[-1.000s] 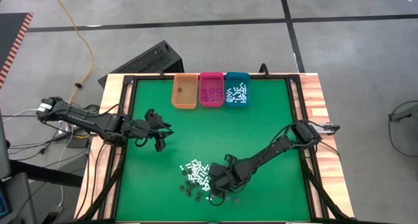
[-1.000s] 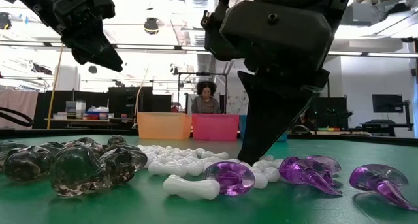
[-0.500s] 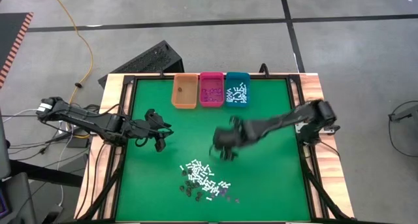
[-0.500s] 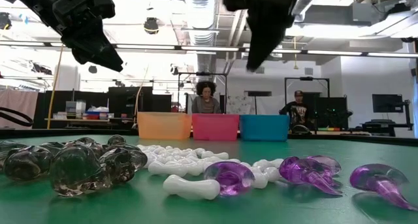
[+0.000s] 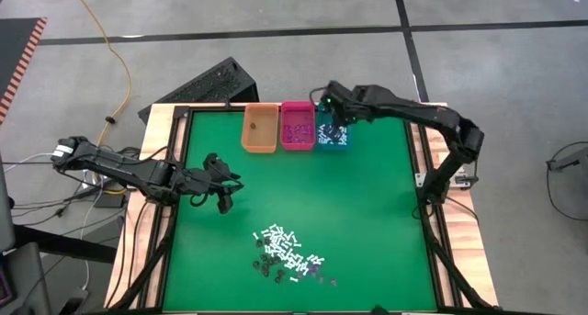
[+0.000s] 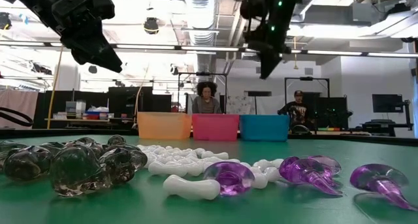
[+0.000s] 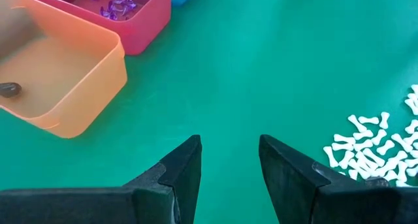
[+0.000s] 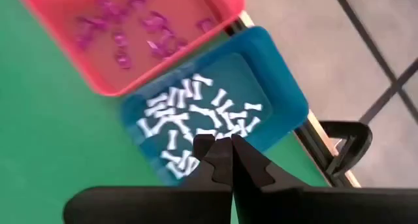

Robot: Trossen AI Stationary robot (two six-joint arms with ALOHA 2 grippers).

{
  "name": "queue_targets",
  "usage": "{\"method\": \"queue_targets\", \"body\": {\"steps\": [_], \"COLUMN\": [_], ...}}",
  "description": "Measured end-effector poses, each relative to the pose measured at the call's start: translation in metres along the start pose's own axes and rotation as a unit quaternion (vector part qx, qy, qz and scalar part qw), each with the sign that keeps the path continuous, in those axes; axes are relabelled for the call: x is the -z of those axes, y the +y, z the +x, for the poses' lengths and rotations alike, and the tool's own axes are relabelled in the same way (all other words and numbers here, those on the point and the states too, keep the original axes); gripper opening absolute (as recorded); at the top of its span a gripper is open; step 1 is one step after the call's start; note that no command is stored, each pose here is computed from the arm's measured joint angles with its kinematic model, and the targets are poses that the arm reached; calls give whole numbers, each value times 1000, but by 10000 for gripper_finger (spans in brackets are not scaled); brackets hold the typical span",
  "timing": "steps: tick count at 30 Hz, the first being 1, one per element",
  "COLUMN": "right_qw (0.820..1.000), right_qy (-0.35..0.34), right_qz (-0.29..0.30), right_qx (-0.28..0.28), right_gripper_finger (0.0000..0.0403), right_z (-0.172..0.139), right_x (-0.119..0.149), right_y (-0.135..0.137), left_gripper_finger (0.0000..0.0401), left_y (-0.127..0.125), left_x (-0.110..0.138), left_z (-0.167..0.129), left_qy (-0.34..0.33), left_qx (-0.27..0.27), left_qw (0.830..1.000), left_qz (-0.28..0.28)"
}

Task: Sort Halloween decoration
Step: Put the white bone toy into the blue bin

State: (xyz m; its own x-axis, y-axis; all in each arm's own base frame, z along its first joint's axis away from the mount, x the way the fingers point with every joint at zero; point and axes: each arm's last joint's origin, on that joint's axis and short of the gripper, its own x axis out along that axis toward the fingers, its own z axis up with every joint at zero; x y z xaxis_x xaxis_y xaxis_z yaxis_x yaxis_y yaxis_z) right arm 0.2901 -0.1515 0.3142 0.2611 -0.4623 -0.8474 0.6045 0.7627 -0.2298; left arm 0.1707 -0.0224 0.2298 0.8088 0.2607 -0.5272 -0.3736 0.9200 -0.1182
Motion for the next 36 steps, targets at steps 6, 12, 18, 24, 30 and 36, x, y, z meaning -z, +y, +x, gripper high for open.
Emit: {"method": "queue_targets", "body": {"steps": [6, 12, 18, 24, 30, 36], "right_qw": [999, 997, 996, 991, 966, 939], "right_qy": [44, 75, 73, 20, -14, -30], "right_qz": [18, 0, 1, -51, -133, -207], "right_qx": [-26, -32, -46, -125, -222, -274], "right_gripper_finger": [42, 93, 179, 215, 206, 199], "right_z": [44, 67, 67, 22, -38, -79], "right_x": [-6, -5, -5, -4, 23, 73], "right_y": [-13, -9, -8, 32, 117, 208], "left_gripper_finger": [144, 144, 144, 144, 144, 144], "left_y": [1, 1, 1, 0, -1, -2], "left_x": [3, 3, 3, 3, 2, 1], "left_z": [0, 0, 0, -1, -1, -1], "left_qy": [14, 16, 15, 10, 6, 1], "left_qx": [-7, -6, -7, -1, 1, 3], "left_qw": [1000, 1000, 1000, 1000, 1000, 1000], "left_qz": [0, -1, -1, 1, 5, 4]}}
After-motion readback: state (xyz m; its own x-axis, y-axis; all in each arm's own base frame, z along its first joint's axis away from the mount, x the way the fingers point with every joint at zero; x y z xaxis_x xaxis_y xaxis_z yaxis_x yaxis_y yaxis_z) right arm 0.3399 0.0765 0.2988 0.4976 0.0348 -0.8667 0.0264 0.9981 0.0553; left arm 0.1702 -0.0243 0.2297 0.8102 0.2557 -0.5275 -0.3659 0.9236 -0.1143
